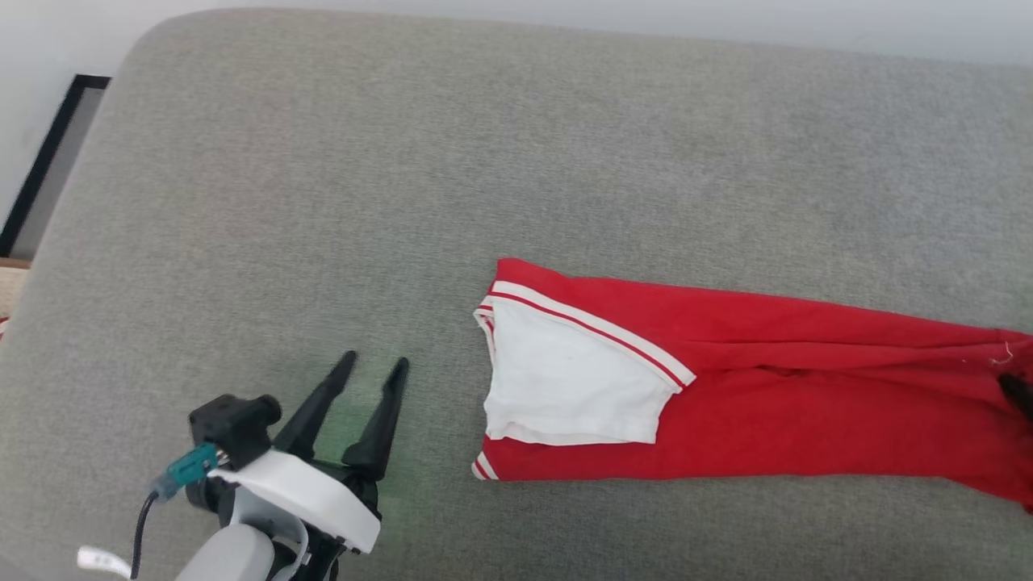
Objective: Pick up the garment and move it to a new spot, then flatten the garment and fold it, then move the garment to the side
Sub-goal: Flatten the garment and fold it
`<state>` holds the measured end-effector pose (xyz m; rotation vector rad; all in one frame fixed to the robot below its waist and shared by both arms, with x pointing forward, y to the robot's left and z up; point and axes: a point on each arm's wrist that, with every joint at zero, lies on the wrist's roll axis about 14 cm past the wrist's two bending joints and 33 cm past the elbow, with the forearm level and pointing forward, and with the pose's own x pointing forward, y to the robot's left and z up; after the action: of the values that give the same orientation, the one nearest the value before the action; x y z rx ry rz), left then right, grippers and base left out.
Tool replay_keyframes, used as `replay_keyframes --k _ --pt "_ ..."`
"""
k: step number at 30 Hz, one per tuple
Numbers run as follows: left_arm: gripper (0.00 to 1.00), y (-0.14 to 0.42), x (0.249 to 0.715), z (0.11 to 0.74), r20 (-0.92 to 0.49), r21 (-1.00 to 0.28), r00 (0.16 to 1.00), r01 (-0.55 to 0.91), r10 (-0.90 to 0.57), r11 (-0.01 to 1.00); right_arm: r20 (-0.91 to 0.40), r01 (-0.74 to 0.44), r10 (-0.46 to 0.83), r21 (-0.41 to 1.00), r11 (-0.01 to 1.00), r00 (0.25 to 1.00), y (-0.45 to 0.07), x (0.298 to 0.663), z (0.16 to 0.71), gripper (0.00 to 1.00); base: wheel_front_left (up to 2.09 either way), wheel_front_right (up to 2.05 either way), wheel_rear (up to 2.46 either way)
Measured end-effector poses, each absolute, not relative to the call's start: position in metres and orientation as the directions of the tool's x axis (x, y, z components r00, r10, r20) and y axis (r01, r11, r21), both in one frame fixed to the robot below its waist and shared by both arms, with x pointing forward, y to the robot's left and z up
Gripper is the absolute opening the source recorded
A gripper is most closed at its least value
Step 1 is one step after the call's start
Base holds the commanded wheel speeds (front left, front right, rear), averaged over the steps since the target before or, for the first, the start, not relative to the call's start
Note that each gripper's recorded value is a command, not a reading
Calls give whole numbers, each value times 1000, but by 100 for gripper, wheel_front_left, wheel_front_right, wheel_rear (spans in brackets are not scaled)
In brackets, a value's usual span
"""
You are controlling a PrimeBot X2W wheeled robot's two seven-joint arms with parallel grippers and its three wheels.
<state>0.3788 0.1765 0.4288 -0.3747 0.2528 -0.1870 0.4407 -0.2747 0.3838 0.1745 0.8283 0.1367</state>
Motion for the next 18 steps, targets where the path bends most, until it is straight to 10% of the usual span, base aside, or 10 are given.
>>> replay_keyframes --k 16,17,18 --pt "100 207 376 455 -83 -81 996 21 -27 997 -745 -4 178 228 974 643 -275 431 376 100 0 0 0" --pt "100 207 376 454 -84 -73 996 17 -24 997 -747 -3 179 230 973 640 -275 431 376 49 0 0 0" --pt "100 206 377 453 -87 -62 996 22 -27 998 -750 -3 181 233 973 636 -274 430 376 23 0 0 0"
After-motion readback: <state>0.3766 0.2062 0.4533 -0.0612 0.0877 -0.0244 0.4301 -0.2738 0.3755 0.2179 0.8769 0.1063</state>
